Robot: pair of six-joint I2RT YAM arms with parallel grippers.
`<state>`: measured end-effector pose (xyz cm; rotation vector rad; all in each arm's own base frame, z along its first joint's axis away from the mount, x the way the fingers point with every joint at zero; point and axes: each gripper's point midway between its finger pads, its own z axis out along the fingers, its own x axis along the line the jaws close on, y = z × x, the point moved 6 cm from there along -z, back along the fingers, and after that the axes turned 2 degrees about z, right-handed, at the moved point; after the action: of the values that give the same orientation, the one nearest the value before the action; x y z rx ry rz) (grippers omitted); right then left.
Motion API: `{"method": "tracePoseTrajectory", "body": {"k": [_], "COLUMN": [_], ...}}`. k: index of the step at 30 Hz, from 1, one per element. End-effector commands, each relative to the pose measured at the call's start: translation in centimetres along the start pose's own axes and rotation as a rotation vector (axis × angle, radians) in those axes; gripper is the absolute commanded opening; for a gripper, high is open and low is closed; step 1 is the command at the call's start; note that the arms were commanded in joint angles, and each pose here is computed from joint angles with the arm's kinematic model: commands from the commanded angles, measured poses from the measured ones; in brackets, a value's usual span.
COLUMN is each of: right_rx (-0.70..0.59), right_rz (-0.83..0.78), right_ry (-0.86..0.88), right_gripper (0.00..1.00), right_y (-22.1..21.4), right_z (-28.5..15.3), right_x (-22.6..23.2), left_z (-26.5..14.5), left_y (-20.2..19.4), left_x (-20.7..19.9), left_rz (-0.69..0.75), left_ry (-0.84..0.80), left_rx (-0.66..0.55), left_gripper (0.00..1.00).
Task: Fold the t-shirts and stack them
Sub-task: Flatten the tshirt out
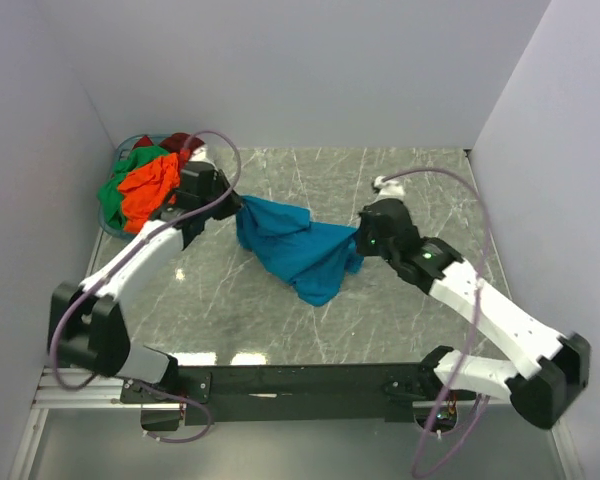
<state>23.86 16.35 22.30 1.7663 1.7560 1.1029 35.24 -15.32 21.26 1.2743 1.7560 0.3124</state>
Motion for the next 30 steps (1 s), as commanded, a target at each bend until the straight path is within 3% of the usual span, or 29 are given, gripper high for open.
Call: {"method": "tracePoseTrajectory", "body": {"k": [1,6,12,17,20,25,28,30], "right_rx": [-0.198,-0.378,-0.569,-0.674,-0.705,-0.720,-0.690,-0.626], "right_rz": [0.017,0.052,0.088,0.063,0.072,0.132,0.195,0.201], "right_ry": [-0.055,-0.017,0.170,0.420,0.468,0.397,0.218,0.056], "right_gripper": [0.00,0.00,0.00,0.00,0.00,0.02,0.02,0.03], "right_y": [5.0,8.7,11.3,12.0,12.2,12.5,12.6,12.1], "right_z": [-5.3,-12.3,-21.6,-28.7,-31.1,-31.9,-29.6,-26.5], "right_x": [-0.8,-1.8,-2.4,-1.8,-2.0,-3.2,-4.5,-5.3], "left_z": [-5.6,-15.0,-26.1,-33.2,-36.1,-36.7,-33.4,-28.9], "left_y": [5.6,9.9,11.3,11.0,10.7,10.3,10.9,11.1], "left_x": [-3.2,-6.3,-8.1,-9.5,-10.2,-10.6,-10.3,-10.1], "left_rz": [-0.003,-0.010,0.000,0.043,0.070,0.086,0.050,0.032], "left_ry": [-0.077,-0.232,-0.434,-0.608,-0.695,-0.741,-0.655,-0.569], "left_rx": [-0.228,-0.474,-0.684,-0.771,-0.790,-0.772,-0.730,-0.644], "left_gripper": [0.01,0.01,0.01,0.01,0.01,0.01,0.01,0.01]}}
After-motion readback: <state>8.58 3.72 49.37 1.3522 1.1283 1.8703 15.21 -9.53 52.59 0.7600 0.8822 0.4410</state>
